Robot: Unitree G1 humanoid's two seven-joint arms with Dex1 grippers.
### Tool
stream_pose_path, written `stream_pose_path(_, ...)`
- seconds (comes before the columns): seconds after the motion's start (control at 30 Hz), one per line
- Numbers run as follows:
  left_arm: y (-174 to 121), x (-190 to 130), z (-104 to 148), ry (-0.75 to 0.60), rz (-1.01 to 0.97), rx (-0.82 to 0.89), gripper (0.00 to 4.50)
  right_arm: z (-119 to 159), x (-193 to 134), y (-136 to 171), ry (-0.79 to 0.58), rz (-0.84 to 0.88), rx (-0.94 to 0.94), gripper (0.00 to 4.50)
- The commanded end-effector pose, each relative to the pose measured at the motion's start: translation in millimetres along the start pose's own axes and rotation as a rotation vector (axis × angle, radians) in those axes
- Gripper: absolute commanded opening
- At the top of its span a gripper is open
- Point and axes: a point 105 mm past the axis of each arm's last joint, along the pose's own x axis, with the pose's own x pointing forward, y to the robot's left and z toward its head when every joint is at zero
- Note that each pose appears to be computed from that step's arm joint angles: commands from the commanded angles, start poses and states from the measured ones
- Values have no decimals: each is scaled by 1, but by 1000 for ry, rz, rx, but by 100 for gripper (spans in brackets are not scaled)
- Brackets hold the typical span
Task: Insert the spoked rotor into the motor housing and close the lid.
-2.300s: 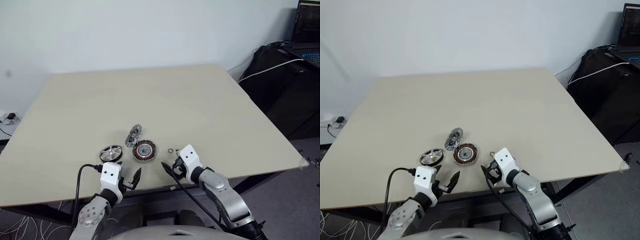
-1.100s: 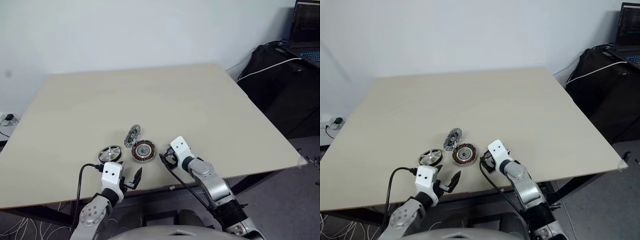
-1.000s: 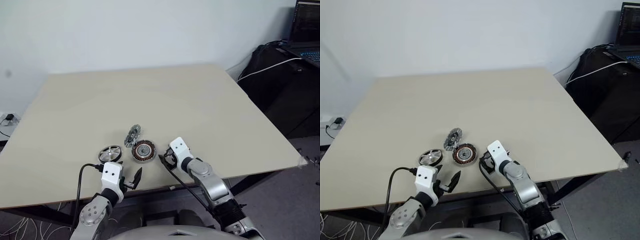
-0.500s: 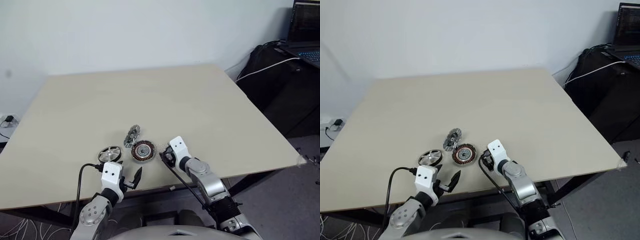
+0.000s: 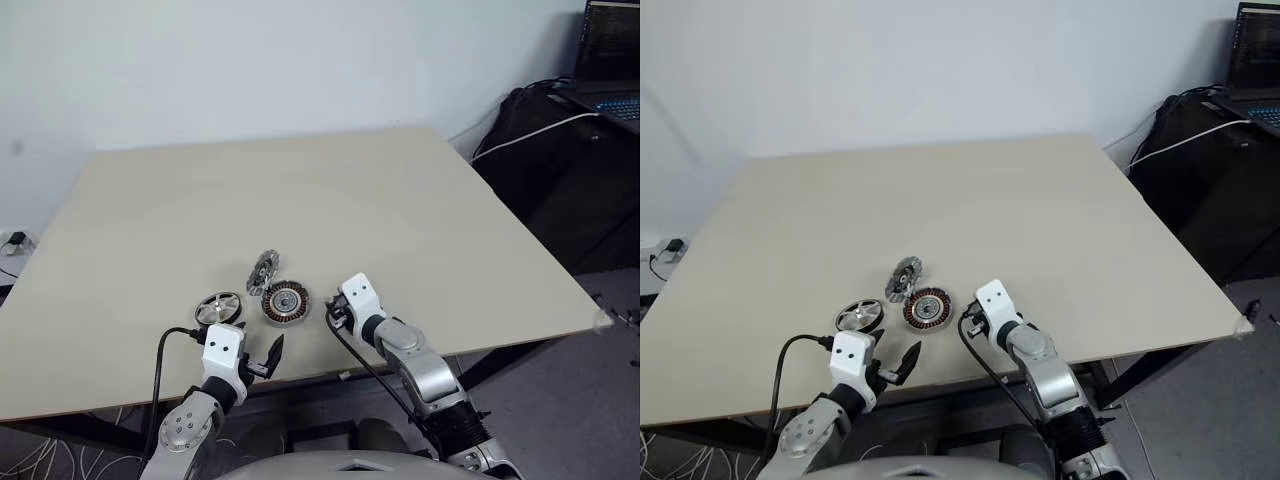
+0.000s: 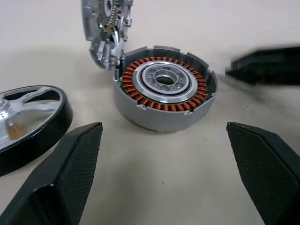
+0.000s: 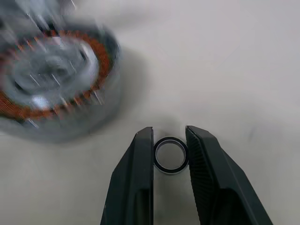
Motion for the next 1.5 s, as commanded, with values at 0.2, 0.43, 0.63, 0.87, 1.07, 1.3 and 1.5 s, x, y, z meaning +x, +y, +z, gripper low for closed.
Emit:
stream_pose_path(0.2,0,0,11,-46,1,16,450,45,11,49,-110,191,-111,68)
stream_pose_path(0.43,-1,-3,10,-44,16,3,450,43,28,64,-92,244,-152,68)
stream_pose_path(0.63,-1,-3,10,-44,19,-3,450,44,37,60,-85,237,-151,68)
stream_pose_path(0.87,-1,-3,11,-49,17,-4,450,43,45,58,-79,230,-155,68)
stream_pose_path(1.07,-1,-2,11,-51,21,-5,450,40,51,58,-63,237,-153,68)
stream_pose_path(1.3,0,-2,10,-53,27,-5,450,34,56,55,-44,229,-146,208)
stream_pose_path(1.5,1,-2,10,-54,28,-6,450,55,39,61,-137,295,-114,253)
